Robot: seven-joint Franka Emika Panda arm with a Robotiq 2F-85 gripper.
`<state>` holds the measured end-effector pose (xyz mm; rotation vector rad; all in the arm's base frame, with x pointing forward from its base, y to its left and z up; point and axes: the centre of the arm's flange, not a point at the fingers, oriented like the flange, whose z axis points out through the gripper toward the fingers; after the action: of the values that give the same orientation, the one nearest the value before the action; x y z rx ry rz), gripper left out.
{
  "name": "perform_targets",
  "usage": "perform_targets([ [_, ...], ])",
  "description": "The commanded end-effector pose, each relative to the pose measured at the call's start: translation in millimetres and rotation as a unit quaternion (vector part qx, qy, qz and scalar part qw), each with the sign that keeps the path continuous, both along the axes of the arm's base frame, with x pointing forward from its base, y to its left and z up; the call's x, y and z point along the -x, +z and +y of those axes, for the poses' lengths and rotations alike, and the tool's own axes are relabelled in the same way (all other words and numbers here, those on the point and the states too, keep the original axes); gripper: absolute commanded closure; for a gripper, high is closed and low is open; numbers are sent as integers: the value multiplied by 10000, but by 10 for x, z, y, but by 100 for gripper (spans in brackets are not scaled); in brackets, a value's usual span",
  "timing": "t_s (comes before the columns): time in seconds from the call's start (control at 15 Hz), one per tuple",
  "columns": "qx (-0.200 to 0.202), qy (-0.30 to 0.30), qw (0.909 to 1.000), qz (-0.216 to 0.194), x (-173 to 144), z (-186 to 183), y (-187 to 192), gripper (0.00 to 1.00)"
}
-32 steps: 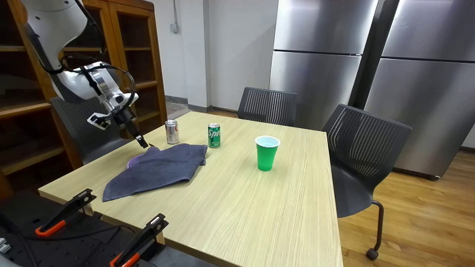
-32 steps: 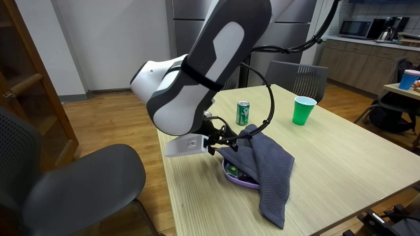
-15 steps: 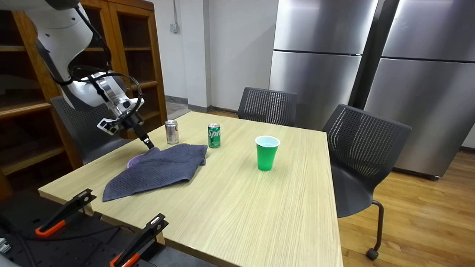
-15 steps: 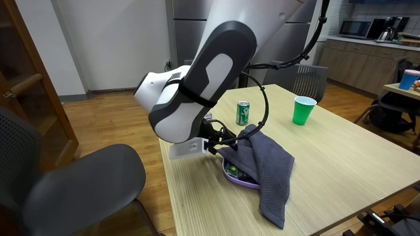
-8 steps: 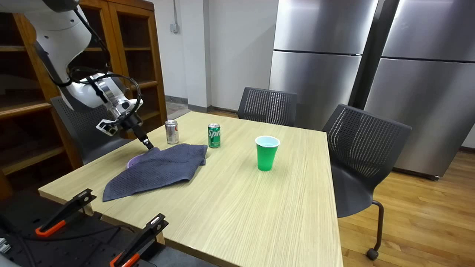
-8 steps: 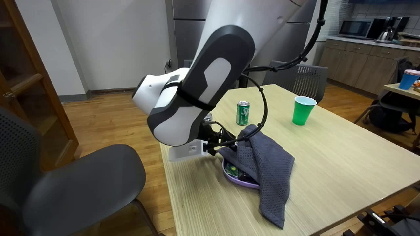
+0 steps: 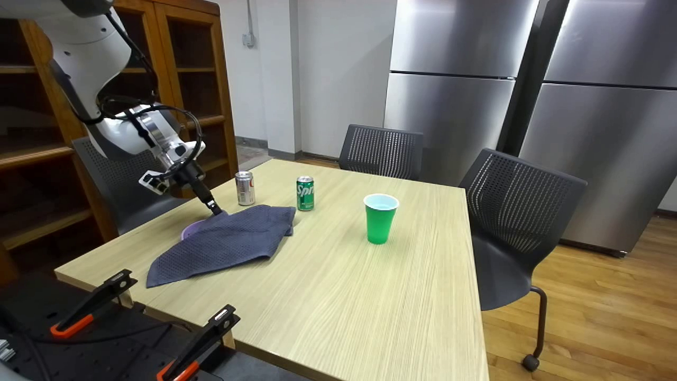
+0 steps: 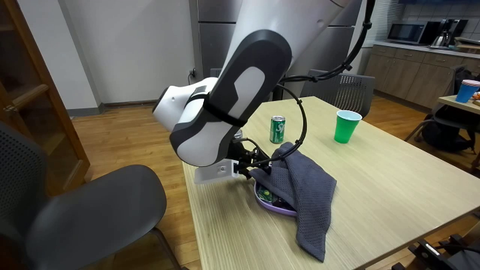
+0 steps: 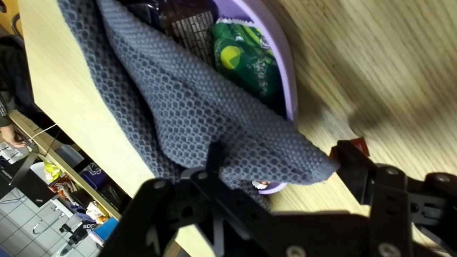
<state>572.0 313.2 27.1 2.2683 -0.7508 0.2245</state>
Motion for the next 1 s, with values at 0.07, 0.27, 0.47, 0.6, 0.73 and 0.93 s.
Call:
perform_targets([
  [0.07,145,137,9998,67,-57,49,40,60],
  [0.27,145,148,9998,53,-51,63,53,82],
  [0.47,106,186,9998,13,-27,106,101,100],
  [0.6,74,233,9997,-55,-4,171,150,100],
  [0.73,55,290,9995,-98,14,235,194,98],
  [0.93,-6,373,9992,-151,51,351,260,98],
])
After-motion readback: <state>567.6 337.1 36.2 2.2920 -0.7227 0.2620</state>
